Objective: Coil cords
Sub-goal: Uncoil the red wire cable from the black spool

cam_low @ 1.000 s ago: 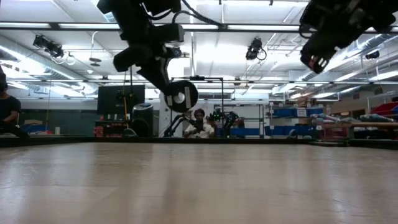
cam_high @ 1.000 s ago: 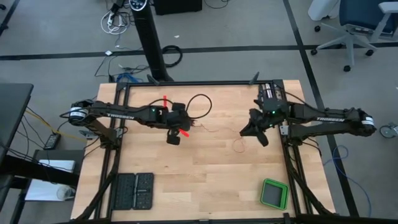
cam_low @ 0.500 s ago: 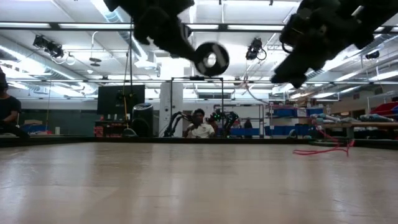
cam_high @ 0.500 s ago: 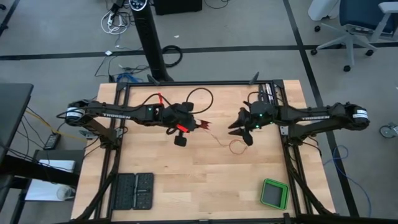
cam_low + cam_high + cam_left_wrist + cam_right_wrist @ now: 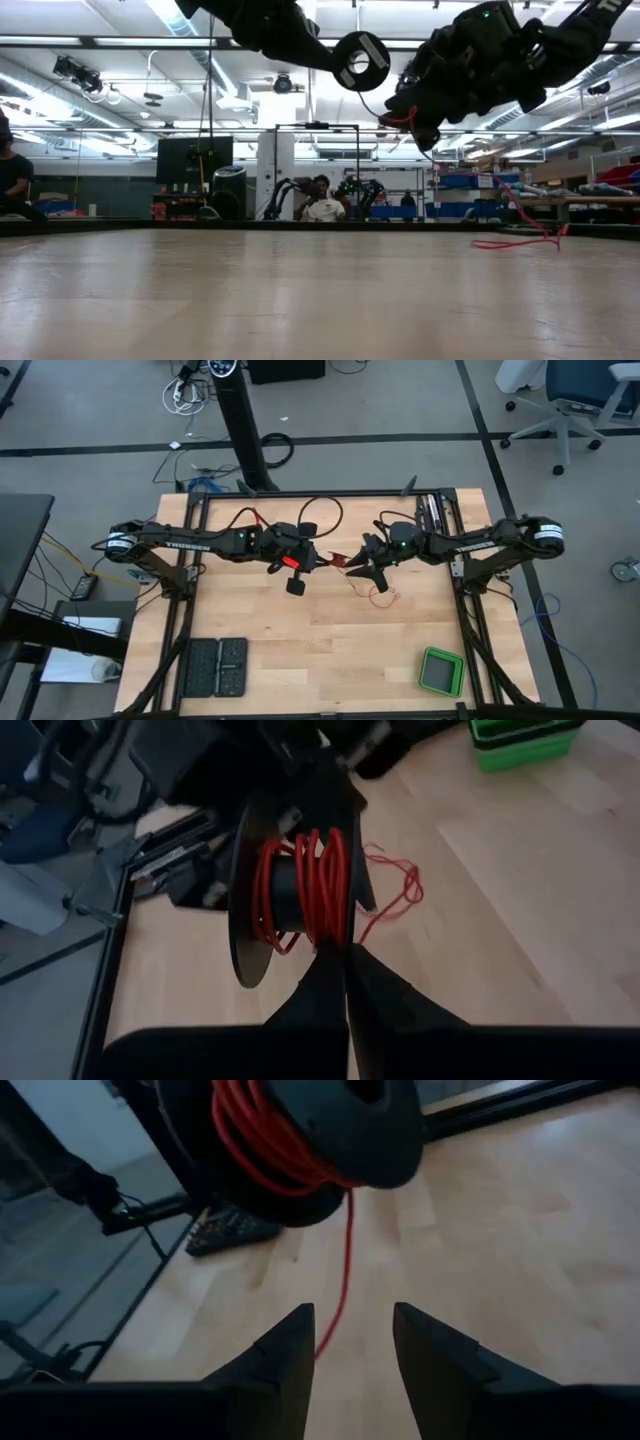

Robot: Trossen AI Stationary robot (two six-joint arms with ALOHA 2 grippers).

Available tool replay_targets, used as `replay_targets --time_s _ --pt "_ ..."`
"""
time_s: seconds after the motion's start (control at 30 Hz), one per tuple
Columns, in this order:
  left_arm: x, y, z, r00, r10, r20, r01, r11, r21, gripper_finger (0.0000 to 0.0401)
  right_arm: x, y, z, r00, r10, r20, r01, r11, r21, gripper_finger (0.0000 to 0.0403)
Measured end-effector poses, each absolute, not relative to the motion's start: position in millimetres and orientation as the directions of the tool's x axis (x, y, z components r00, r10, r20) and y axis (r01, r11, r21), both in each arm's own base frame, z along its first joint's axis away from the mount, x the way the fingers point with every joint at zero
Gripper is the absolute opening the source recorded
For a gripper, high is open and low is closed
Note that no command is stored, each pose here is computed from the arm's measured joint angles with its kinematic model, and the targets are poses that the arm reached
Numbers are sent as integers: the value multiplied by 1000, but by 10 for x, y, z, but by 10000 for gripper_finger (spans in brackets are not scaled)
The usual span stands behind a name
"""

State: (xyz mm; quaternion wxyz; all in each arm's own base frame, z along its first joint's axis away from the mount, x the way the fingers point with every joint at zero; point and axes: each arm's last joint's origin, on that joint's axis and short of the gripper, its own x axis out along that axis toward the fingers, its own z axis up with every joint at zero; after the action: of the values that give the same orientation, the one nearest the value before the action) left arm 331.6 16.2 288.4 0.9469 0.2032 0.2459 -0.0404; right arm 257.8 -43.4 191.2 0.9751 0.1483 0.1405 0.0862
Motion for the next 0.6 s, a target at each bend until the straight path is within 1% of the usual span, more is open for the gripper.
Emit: replay_targets --time_s 0.23,0.33,0.4,0.47,0.57,0.6 --pt "3328 160 2905 888 23 -460 168 914 370 0 2667 -445 1807 945 237 -225 -150 927 345 131" --pt "3330 154 2909 890 22 -456 168 913 371 0 2680 -449 1777 944 235 -231 -147 928 342 120" --pt "3333 141 2913 892 19 -452 170 912 372 0 2680 -449 1771 943 235 -236 -147 929 340 104" --pt "3340 126 2926 899 15 -438 168 911 376 0 2681 -452 1774 946 225 -233 -142 935 324 79" --pt "3345 112 2935 903 10 -429 169 911 377 0 2681 -455 1776 947 223 -232 -149 943 296 26" --pt "3346 104 2934 903 6 -429 173 910 376 0 2681 -462 1780 949 218 -229 -150 948 280 14"
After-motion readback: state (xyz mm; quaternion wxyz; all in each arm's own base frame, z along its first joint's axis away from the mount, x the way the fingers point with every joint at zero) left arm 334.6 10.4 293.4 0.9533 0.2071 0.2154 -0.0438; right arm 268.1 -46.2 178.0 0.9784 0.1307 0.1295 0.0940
